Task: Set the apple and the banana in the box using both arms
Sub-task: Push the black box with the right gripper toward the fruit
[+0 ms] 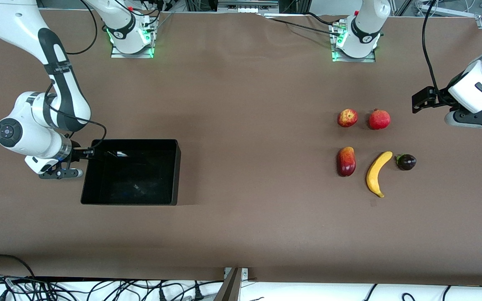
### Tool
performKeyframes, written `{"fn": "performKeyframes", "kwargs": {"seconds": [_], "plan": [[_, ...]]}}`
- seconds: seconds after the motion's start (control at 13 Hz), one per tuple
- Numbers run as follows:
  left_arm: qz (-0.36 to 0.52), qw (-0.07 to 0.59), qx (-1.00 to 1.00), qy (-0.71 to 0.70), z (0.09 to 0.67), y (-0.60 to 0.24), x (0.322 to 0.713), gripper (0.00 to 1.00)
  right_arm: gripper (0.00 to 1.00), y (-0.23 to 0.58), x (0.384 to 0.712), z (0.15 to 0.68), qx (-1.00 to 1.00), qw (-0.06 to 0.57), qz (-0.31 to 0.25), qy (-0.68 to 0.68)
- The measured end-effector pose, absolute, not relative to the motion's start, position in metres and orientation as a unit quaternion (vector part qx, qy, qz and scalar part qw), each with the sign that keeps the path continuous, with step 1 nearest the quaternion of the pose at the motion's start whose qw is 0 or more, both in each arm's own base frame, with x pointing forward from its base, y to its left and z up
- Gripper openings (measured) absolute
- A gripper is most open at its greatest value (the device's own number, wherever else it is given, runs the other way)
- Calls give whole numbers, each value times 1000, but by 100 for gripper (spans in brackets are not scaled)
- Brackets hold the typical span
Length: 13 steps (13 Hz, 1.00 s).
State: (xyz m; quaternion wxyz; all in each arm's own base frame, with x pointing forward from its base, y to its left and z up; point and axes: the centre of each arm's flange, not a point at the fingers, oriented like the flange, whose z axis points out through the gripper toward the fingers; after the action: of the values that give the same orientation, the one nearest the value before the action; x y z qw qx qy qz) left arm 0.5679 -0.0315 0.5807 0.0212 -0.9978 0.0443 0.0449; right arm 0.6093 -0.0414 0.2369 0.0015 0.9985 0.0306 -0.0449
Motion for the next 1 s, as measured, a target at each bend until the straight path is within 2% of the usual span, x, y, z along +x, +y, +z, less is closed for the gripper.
{"fn": "performKeyframes", "kwargs": {"seconds": [0.62,0.69,1.0], "plan": [[37,21,-998,44,585,-32,574,100,7,-41,605,220,998,1,-52,38],[37,21,-998,44,585,-32,574,100,3,-40,605,221,998,1,-52,43],[37,21,-998,44,585,-32,574,100,3,-33,613,234,997,-2,-44,57]]}}
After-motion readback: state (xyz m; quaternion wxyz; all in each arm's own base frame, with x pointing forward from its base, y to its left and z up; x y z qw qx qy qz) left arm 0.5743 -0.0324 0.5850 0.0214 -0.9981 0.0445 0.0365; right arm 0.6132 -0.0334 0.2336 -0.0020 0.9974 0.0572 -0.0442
